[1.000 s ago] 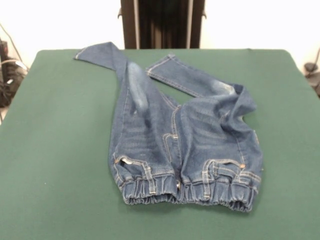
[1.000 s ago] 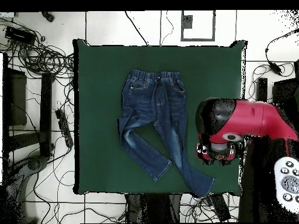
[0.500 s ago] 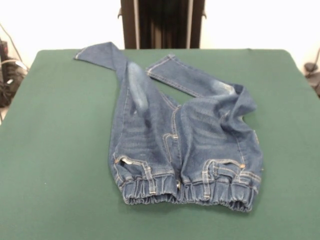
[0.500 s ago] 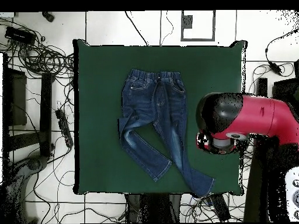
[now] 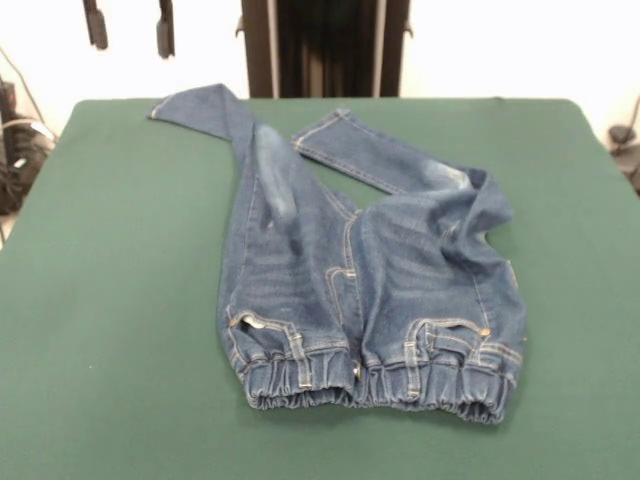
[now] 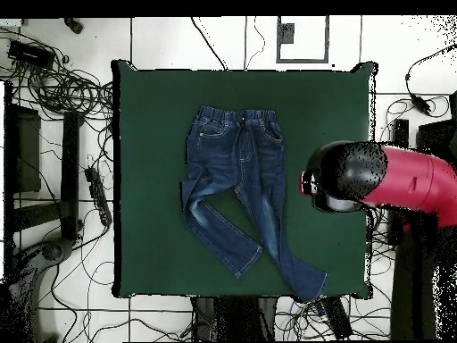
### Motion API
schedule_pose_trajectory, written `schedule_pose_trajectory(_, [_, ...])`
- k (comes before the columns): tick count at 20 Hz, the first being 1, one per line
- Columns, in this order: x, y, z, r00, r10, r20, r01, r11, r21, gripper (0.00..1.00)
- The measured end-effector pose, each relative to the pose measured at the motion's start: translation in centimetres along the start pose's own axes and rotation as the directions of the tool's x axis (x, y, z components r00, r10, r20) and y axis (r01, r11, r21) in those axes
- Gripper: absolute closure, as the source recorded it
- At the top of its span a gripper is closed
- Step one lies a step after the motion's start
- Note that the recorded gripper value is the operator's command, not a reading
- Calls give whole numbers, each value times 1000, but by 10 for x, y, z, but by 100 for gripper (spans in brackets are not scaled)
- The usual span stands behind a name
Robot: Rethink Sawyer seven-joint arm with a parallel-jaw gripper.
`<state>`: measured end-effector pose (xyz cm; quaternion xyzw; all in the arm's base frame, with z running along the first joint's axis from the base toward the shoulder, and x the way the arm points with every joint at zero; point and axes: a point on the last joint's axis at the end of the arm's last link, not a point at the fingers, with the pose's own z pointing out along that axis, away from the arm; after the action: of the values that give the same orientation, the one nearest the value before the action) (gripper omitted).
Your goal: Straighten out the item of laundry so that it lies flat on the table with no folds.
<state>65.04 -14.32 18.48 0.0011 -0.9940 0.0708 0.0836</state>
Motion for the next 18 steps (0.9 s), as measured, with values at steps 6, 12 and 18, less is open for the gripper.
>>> schedule_pose_trajectory(6, [-19, -2, 7, 978, 12, 209, -4, 999, -39, 0])
schedule_pose_trajectory(12, [-25, 6, 11, 963, 11, 271, 10, 997, -75, 0])
schedule_pose_trajectory(18, [-27, 21, 15, 944, 44, 327, 24, 979, -201, 0])
